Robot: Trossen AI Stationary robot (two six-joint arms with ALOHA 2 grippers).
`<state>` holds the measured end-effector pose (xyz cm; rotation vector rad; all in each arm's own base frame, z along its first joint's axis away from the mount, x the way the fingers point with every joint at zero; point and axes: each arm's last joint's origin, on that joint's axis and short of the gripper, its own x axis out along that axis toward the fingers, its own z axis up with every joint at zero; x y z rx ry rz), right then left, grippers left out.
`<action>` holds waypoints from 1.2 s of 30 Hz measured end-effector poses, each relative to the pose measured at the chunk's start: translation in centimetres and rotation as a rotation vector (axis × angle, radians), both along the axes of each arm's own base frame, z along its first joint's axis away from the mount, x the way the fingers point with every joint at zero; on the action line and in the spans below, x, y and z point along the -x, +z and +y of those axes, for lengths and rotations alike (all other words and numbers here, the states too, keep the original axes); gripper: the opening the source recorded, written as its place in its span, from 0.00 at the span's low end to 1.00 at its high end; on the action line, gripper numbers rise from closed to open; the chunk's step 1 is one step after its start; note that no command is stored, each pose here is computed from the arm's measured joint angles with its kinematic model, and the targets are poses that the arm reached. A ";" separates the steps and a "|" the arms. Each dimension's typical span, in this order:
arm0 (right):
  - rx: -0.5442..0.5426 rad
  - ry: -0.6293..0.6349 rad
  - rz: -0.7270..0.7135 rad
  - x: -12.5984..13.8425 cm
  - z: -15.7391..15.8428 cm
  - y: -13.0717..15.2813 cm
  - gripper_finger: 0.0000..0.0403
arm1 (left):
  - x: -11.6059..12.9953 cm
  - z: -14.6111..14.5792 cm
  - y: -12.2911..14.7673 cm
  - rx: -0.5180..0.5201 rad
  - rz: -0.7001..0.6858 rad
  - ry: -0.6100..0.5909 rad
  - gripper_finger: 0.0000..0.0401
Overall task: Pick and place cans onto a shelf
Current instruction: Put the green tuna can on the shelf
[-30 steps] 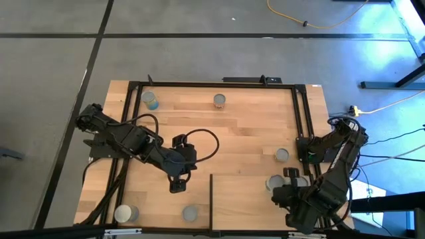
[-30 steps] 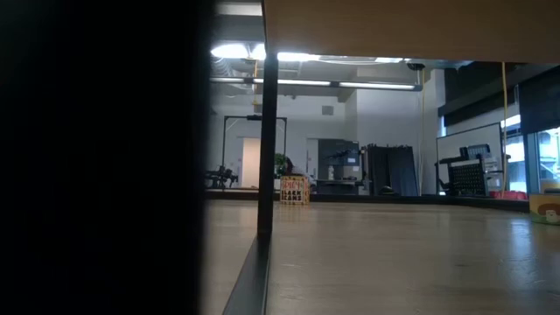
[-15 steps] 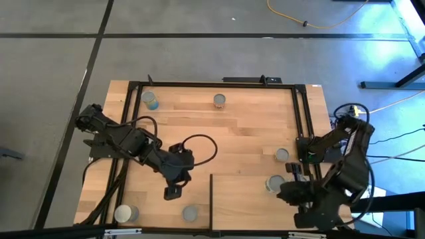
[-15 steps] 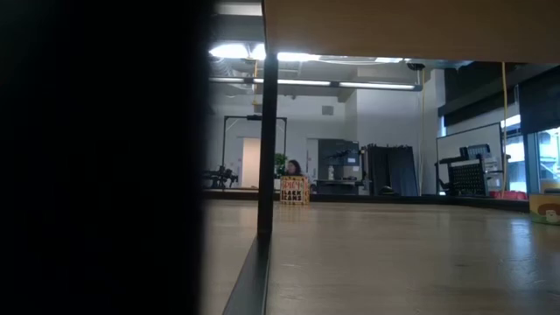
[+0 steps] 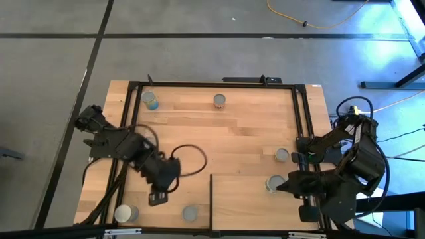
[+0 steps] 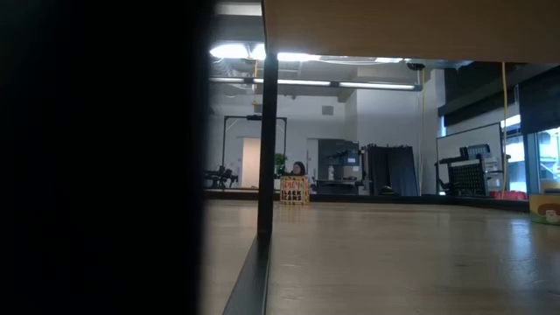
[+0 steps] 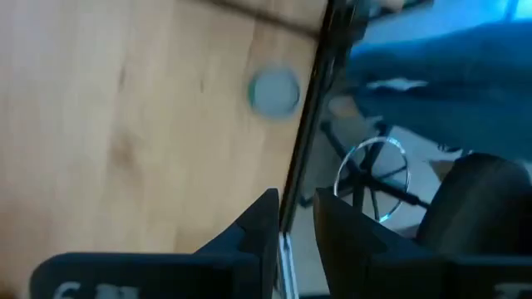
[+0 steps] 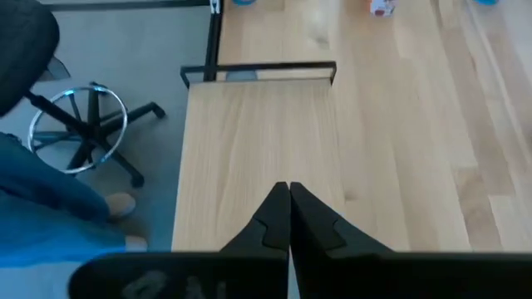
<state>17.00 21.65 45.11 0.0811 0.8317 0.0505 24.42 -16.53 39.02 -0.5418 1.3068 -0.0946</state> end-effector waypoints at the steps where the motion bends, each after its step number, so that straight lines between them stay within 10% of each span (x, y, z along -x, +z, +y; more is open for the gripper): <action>1: -0.003 0.001 -0.003 0.0 0.0 0.1 0.00 | 0.5 -0.5 -0.1 -0.008 0.027 0.020 0.18; 14: 0.009 0.018 -0.010 0.1 -0.1 0.3 0.02 | 6.8 -7.3 -1.0 0.022 0.156 0.606 0.17; 23: 0.008 0.019 -0.009 0.1 -0.1 0.3 0.01 | 8.4 -10.9 -3.3 -0.119 0.006 0.528 0.17; 36: 0.004 0.017 -0.009 0.1 -0.1 0.3 0.01 | 2.4 -12.3 -8.7 -0.438 -0.124 0.258 0.17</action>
